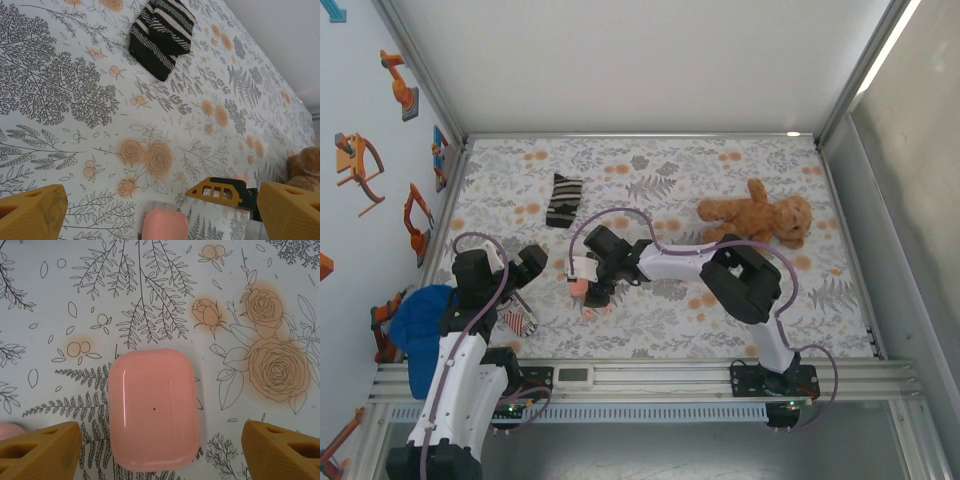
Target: Insert the wireless bluetooth earbuds into the charging case
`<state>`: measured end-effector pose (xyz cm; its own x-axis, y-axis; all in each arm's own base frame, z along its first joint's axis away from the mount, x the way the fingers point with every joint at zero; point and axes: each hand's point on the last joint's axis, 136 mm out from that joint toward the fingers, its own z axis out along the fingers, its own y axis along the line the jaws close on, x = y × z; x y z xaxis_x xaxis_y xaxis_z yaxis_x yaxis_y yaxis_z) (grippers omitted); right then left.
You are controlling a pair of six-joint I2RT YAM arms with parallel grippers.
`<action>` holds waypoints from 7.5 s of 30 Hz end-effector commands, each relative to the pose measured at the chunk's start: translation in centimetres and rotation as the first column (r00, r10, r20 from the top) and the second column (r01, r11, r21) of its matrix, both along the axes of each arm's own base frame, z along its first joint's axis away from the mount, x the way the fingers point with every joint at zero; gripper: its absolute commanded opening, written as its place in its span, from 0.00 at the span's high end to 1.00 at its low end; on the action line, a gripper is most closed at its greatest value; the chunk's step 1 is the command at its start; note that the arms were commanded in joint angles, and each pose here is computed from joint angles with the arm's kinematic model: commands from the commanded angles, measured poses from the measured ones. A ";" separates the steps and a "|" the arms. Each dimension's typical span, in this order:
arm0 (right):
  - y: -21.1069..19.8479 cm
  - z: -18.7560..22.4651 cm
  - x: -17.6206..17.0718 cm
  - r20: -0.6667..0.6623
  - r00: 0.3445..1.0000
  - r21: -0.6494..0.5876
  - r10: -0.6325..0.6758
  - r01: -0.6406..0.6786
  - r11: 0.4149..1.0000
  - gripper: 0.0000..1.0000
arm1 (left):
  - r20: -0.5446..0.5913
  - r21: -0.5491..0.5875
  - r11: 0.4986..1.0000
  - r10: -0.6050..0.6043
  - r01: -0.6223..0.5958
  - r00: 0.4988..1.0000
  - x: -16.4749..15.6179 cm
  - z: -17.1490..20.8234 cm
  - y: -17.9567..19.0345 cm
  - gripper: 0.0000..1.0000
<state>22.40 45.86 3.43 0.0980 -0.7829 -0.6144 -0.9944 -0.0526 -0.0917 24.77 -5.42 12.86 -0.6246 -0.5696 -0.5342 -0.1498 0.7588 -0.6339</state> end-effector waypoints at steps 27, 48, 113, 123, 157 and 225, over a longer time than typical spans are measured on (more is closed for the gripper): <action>-0.5 1.3 2.3 0.015 0.996 0.054 -0.087 0.087 0.995 0.74 | 0.023 -0.046 0.998 -0.039 0.040 0.999 -0.2 1.4 -0.9 0.04; -3.5 9.2 5.6 0.133 0.965 0.229 -0.226 0.192 0.954 0.77 | 0.141 -0.068 0.968 -0.228 0.239 0.963 -1.1 7.4 -3.7 0.04; -8.2 22.7 2.0 0.328 0.916 0.411 -0.231 0.081 0.908 0.78 | 0.365 -0.151 0.626 -0.684 0.765 0.632 -0.7 13.5 -19.1 0.50; -8.1 22.5 2.2 0.326 0.916 0.404 -0.234 0.089 0.910 0.77 | 0.364 -0.152 0.617 -0.692 0.772 0.624 -0.8 13.3 -19.3 0.74; -16.0 29.3 4.8 -0.284 0.874 0.727 -0.393 0.464 0.506 0.01 | 0.715 0.174 0.828 -0.478 0.534 0.509 -0.6 16.5 -14.6 1.00; -5.4 32.0 3.5 -0.288 0.955 0.752 -0.074 0.273 0.600 0.10 | 0.841 0.395 0.772 -0.522 0.498 0.142 -6.3 20.4 -14.3 1.00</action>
<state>25.21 40.15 34.26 -0.2291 -0.0086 -0.9734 -0.9698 0.0884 0.2275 19.93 -19.47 31.62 0.0426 -0.2951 -0.9545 0.8694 0.4816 -0.1101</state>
